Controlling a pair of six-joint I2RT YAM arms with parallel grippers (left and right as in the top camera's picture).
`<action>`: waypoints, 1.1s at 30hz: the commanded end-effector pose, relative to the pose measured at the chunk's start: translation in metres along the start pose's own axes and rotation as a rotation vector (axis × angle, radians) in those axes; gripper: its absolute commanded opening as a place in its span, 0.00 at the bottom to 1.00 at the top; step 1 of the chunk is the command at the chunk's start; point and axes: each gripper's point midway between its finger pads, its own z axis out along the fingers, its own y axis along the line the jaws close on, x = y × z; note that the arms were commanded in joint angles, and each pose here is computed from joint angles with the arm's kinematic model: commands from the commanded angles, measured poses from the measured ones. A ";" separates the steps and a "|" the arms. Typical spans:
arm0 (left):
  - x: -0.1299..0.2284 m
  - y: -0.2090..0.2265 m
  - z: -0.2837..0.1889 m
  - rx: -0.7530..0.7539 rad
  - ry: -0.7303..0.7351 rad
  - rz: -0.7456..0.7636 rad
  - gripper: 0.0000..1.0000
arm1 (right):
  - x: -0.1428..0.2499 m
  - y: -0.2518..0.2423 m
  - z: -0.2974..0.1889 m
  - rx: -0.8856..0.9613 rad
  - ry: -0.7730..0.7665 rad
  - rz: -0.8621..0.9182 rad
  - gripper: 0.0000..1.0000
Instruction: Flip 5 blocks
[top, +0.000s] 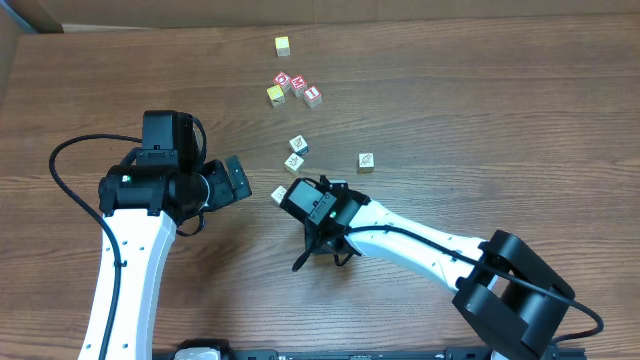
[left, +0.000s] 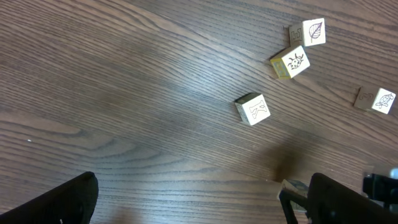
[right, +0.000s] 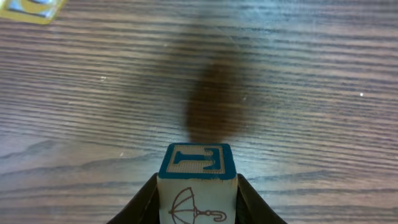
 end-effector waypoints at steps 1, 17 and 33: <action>-0.005 0.004 -0.002 -0.023 -0.018 0.020 1.00 | -0.001 -0.001 -0.002 -0.004 -0.019 0.007 0.12; -0.018 0.044 -0.008 -0.257 -0.099 0.019 1.00 | 0.000 -0.002 -0.002 0.001 -0.015 0.007 0.14; -0.018 0.044 -0.008 -0.257 -0.099 0.019 1.00 | 0.001 -0.004 -0.002 0.007 -0.011 0.006 0.57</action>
